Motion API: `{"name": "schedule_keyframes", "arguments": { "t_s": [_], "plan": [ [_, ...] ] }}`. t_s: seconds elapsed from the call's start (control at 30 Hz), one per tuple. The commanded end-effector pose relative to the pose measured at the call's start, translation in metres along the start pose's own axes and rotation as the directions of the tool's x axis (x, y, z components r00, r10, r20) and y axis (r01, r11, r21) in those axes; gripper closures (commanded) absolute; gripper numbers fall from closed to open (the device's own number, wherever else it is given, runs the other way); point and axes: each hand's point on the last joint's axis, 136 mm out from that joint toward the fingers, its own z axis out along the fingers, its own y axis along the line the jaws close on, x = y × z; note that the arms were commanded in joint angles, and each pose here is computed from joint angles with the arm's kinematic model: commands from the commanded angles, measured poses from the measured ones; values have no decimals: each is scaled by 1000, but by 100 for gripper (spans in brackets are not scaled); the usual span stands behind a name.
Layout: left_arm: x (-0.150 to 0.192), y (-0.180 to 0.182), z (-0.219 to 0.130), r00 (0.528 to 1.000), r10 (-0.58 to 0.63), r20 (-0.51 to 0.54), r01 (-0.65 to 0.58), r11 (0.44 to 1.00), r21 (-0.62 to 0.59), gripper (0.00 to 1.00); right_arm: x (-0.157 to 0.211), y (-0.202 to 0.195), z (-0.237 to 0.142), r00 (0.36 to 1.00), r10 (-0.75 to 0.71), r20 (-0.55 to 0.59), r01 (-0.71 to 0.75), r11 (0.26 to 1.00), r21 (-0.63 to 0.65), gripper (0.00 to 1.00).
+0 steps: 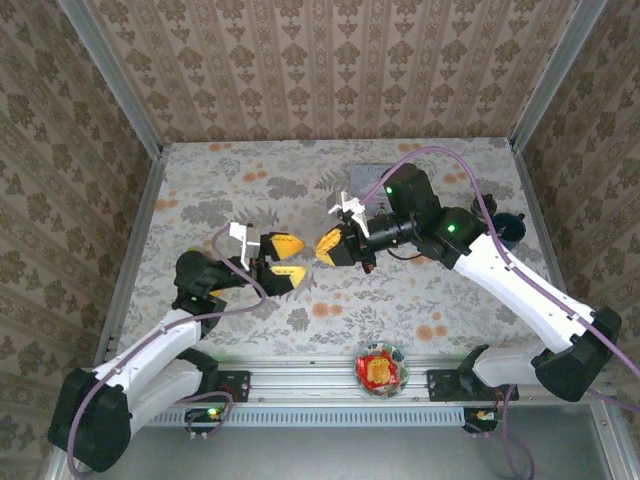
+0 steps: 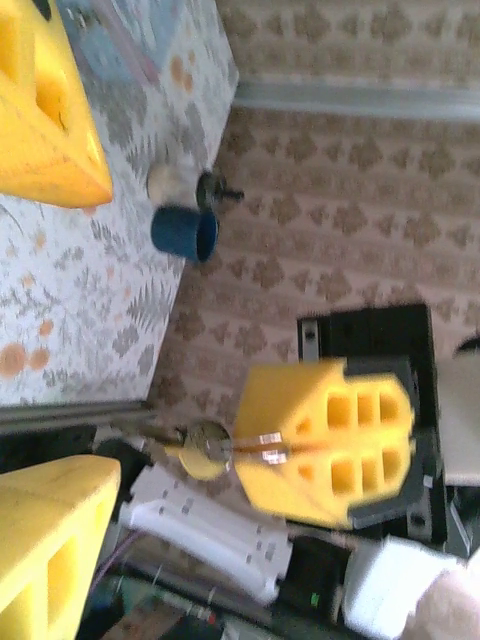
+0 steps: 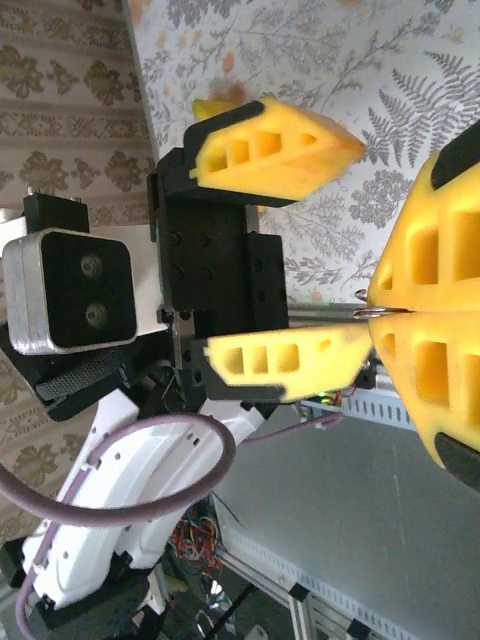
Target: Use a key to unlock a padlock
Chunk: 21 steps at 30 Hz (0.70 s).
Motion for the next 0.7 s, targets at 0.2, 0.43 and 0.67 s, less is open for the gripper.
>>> {"name": "schedule_keyframes", "arguments": {
  "t_s": [0.2,0.43,0.67],
  "plan": [
    [-8,-38,14,996,87,-18,-82,976,201,46,-25,7,-4,995,-65,76,71,995,-69,100],
    [-8,-32,17,993,115,-19,-110,978,177,48,-26,7,-1,996,-45,80,53,994,-95,100],
    [-4,-26,22,992,125,-35,-117,976,185,53,-26,6,3,996,-26,82,35,992,-118,100]
  ]
}}
